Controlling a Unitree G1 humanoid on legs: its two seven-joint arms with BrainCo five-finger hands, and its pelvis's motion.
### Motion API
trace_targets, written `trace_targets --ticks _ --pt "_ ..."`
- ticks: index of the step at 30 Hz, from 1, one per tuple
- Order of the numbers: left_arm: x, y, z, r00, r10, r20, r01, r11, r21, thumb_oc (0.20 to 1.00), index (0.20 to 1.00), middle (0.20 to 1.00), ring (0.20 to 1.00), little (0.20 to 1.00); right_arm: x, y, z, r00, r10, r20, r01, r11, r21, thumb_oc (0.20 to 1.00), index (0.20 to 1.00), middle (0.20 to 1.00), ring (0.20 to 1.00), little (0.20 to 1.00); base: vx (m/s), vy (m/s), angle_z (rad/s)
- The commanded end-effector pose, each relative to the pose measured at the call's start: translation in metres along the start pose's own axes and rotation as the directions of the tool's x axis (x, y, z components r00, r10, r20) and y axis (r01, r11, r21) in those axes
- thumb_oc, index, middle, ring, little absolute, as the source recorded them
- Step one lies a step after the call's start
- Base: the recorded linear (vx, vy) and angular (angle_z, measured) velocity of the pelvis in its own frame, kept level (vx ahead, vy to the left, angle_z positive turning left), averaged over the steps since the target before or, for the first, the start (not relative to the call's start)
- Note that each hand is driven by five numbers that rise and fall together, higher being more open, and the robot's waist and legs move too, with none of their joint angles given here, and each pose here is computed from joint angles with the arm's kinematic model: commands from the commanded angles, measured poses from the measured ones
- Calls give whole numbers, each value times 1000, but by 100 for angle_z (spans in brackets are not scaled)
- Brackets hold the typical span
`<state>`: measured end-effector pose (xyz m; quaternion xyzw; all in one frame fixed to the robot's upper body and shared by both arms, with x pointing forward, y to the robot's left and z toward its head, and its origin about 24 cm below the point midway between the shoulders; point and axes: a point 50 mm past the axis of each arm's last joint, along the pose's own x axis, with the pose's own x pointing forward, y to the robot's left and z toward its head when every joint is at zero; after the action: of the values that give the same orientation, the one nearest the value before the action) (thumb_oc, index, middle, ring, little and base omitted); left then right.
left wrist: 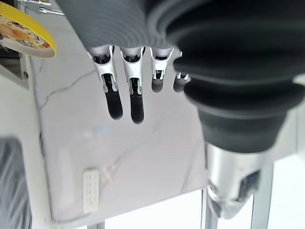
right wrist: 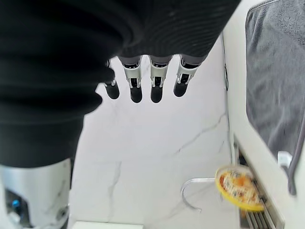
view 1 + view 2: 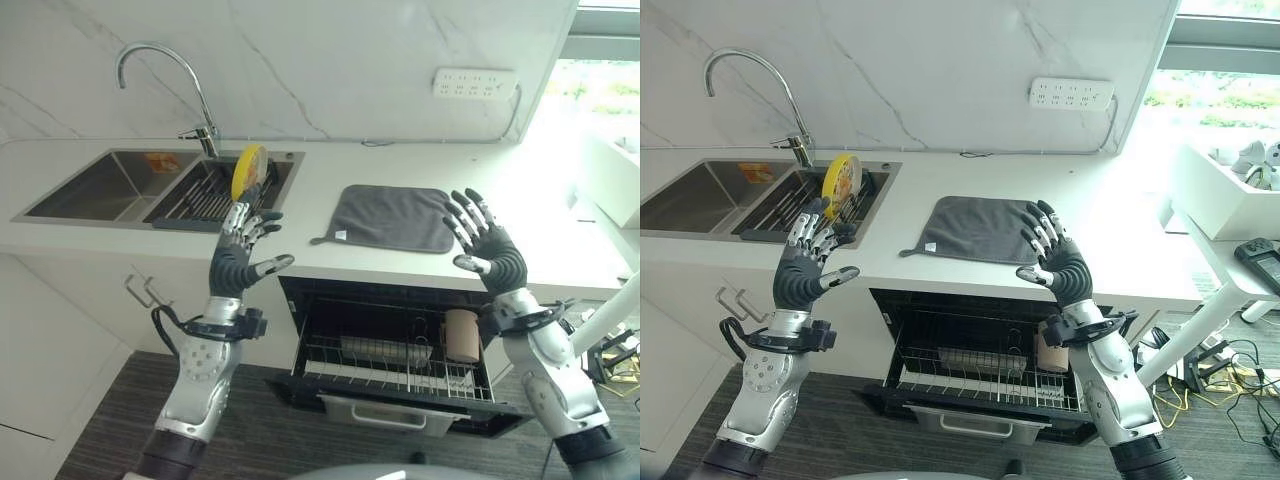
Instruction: Place the dishes in the dishwasher.
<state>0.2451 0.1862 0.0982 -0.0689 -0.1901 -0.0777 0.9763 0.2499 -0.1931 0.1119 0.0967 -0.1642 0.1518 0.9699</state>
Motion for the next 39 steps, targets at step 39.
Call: trace_targets --ticks 39 --pt "20 26 27 995 -78 57 71 991 109 1000 1000 1000 1000 1000 0 -43 47 927 -280 251 276 960 51 1000 1000 1000 1000 1000 46 184 -1"
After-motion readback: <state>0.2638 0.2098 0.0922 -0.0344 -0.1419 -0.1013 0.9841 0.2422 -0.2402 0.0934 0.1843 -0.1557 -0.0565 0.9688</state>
